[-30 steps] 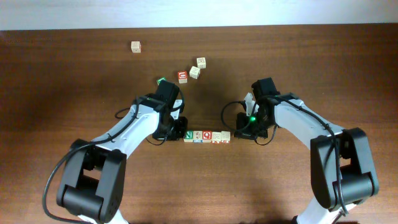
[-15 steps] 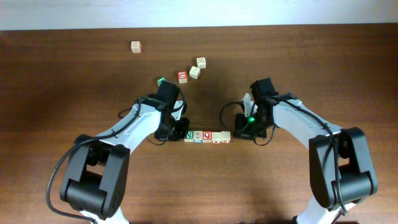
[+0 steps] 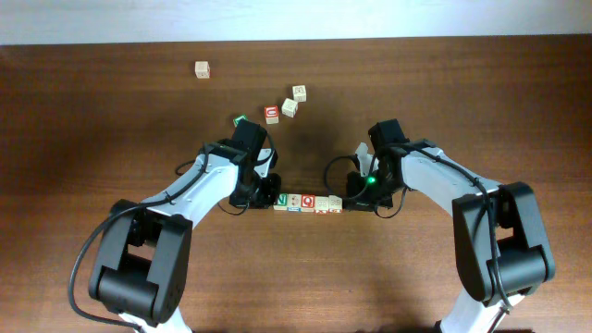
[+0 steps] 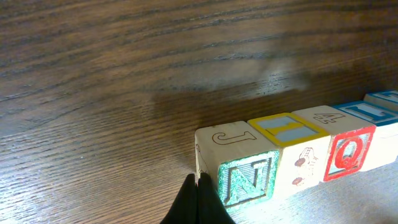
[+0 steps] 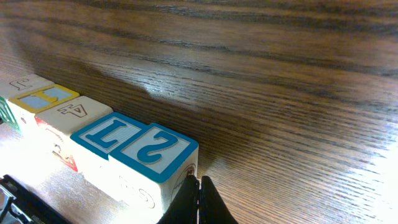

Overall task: Rotate 5 blocks
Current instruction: 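Squeeze the row between both grippers from its ends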

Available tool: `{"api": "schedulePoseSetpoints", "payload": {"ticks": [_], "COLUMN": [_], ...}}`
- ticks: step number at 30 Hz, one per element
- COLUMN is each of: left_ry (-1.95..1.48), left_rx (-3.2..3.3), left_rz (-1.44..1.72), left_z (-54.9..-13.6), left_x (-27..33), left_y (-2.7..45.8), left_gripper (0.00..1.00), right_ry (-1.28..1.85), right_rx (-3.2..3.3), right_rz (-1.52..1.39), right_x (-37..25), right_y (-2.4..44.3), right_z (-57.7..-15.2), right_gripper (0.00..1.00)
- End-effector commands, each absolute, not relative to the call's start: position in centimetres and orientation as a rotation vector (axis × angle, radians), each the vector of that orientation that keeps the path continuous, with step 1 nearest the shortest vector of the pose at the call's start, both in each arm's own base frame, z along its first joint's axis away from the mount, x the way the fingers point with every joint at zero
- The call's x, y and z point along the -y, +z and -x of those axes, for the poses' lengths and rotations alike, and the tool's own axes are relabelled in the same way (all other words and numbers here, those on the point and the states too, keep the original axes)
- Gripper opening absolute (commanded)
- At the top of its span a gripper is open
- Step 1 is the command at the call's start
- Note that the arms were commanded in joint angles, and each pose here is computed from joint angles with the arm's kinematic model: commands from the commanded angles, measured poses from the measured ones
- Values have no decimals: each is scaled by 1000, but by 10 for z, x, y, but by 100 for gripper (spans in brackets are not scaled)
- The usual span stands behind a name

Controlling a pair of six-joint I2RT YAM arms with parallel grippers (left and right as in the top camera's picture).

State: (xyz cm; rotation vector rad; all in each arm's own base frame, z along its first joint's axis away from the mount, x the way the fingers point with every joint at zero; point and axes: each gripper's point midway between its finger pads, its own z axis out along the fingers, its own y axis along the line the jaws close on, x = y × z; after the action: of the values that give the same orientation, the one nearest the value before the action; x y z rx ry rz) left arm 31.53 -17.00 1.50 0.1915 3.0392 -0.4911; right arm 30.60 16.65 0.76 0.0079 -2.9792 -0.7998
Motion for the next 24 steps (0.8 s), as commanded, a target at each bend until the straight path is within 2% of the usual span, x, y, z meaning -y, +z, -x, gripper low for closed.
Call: {"api": "schedulePoseSetpoints", "payload": {"ticks": [1,24], "left_ry": [-517,-517], "left_rx": [-3048,-3048], "left_rz": [-213,-213], "left_z": [-312,-312], "left_x": [171,171], "left_y": [11,11], "left_gripper": [0,0], "right_ry": [-874,-1054], "right_rx": [2947,2964], "right_rz": [-92,-204], "right_x": [-175,-194], "right_y": [9,52], "right_z": [-301,-305], "right_gripper": [5,5]}}
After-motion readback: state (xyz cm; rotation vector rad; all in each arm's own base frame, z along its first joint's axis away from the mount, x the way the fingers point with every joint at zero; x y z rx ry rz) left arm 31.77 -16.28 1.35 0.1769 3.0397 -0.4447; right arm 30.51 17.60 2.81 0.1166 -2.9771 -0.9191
